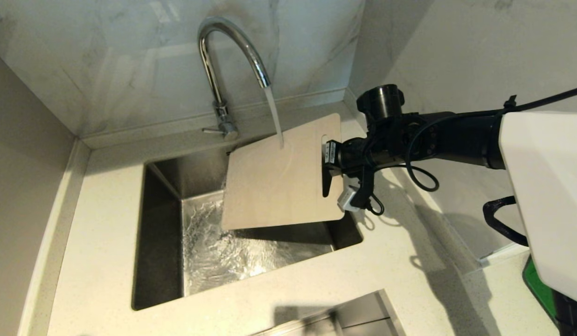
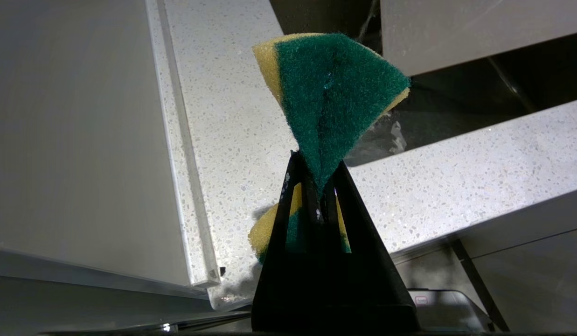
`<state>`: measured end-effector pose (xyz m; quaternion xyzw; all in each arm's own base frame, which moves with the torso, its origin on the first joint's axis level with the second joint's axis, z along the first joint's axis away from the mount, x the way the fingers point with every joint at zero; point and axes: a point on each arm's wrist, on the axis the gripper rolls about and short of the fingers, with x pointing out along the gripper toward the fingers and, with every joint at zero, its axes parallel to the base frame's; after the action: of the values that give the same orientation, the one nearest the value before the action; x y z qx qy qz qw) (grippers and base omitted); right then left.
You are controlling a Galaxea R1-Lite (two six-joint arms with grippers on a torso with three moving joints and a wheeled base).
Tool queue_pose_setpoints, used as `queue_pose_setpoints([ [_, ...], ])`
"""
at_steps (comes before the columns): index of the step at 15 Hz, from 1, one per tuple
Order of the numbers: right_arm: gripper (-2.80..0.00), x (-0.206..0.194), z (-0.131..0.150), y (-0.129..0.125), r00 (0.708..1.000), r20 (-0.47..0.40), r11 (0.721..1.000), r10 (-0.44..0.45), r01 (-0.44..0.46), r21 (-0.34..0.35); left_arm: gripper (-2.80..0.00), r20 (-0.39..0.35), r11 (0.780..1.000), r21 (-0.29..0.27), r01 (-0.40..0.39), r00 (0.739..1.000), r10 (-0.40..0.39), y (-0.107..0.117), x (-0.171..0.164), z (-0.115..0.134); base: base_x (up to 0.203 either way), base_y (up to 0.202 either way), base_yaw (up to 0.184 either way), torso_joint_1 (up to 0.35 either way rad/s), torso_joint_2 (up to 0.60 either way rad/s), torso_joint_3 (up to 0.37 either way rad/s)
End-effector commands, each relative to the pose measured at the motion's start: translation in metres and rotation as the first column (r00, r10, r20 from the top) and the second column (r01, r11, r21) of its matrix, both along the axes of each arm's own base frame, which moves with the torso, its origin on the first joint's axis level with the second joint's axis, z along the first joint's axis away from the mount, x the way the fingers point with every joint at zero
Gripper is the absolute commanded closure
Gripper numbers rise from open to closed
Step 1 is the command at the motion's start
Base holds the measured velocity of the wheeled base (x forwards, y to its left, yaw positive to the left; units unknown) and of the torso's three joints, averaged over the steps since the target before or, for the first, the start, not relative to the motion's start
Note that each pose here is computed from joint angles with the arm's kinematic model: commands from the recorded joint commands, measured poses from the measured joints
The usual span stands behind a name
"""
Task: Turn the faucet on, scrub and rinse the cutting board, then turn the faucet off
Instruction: Scrub the cutting board underwater
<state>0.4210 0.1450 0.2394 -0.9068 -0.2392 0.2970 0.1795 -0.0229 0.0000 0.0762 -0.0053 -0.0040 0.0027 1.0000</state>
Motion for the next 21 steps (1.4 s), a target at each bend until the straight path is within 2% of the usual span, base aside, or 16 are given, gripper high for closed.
queue_pose_setpoints([
  [1,0.0,0.002,0.0,-0.001,1.0,0.015,1.0,0.003,-0.003,-0.008,0.0,-0.002,1.0,0.0,-0.001,1.0,0.001,0.0,0.0,0.0,0.0,0.0,0.0,0.0,0.0,0.0],
  [14,0.0,-0.003,0.006,-0.001,1.0,0.026,1.0,0.009,-0.009,-0.003,0.0,-0.002,1.0,0.0,-0.001,1.0,0.001,0.0,0.0,0.0,0.0,0.0,0.0,0.0,0.0,0.0],
  [18,0.0,-0.026,0.018,0.007,0.999,0.003,0.999,0.041,-0.041,-0.012,0.0,-0.002,1.0,0.0,-0.001,1.0,0.001,0.0,0.0,0.0,0.0,0.0,0.0,0.0,0.0,0.0],
  [21,0.0,-0.057,0.028,0.011,0.997,-0.012,0.997,0.076,-0.076,-0.018,0.0,-0.002,1.0,0.0,-0.001,1.0,0.001,0.0,0.0,0.0,0.0,0.0,0.0,0.0,0.0,0.0],
])
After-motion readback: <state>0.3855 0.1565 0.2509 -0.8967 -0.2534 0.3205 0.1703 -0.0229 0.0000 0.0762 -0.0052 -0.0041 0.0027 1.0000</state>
